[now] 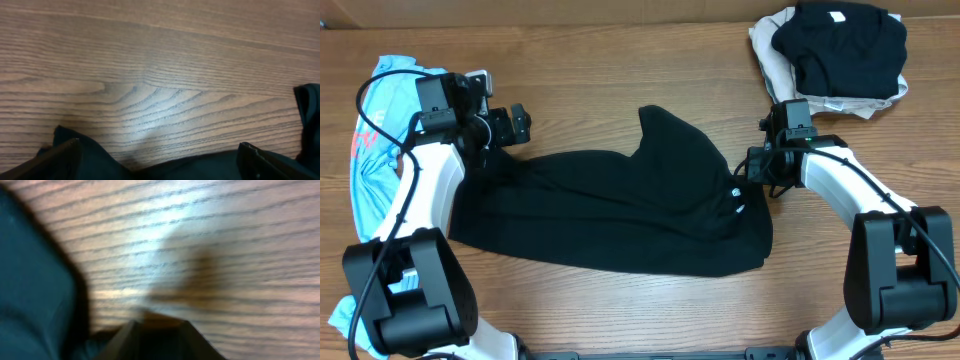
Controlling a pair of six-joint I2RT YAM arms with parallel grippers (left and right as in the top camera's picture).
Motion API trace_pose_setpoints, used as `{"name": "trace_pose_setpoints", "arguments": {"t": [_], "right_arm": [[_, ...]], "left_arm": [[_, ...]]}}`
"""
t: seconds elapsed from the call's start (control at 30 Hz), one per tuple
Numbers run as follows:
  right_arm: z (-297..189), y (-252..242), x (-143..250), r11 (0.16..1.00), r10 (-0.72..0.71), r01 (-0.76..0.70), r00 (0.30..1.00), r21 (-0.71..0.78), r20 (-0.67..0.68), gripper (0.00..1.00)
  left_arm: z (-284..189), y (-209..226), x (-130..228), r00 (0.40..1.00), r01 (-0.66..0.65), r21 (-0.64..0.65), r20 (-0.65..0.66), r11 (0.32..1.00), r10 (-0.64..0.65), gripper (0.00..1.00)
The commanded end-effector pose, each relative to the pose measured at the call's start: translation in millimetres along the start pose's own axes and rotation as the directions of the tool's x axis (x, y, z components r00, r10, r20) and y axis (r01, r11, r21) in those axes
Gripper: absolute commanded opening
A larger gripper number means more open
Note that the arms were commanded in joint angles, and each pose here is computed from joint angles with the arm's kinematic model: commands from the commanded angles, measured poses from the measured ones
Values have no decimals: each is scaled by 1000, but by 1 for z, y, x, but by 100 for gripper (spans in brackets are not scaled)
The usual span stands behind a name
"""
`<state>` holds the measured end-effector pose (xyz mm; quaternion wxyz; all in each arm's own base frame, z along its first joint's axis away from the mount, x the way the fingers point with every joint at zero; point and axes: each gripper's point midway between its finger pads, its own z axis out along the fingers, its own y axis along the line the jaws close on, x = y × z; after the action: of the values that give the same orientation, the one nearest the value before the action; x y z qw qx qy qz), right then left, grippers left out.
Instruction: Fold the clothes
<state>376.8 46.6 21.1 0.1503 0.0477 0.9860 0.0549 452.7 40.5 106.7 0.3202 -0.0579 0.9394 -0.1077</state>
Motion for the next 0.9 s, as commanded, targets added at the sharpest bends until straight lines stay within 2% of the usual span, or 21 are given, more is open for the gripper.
{"name": "trace_pose_setpoints", "arguments": {"t": [0.0,0.1,0.27,0.3,0.33,0.4,0.43,0.6,0.8,0.87], "right_arm": [[3,-8,2,999,-4,4,1000,45,5,19],[3,-8,1,998,40,-40,999,44,8,4],[3,4,7,999,45,-46,999,-29,-21,6],[2,10,8,997,35,-37,999,-61,-29,22],[2,18,10,994,21,-25,999,-108,-40,50],[1,22,11,991,21,-27,999,-131,-45,68],[1,23,11,990,21,-27,999,-139,-47,74],[1,23,15,990,21,-29,998,-140,-62,74],[7,22,23,990,20,-31,996,-136,-83,53],[9,21,28,991,20,-33,995,-133,-93,49]], "left_arm": [[14,0,11,999,-10,19,-41,1000,11,100],[21,3,18,998,-3,19,-66,1000,4,95],[25,3,22,997,-1,20,-81,1000,3,93],[25,2,22,997,-3,20,-80,1000,4,94],[25,2,23,997,-7,21,-81,1000,8,94],[25,2,23,997,-6,21,-82,1000,8,94],[25,1,23,997,-6,22,-82,1000,8,93],[25,2,25,996,-4,21,-91,1000,6,92],[25,2,25,996,-3,21,-93,1000,5,92],[25,2,26,996,-3,21,-93,1000,5,92]]}}
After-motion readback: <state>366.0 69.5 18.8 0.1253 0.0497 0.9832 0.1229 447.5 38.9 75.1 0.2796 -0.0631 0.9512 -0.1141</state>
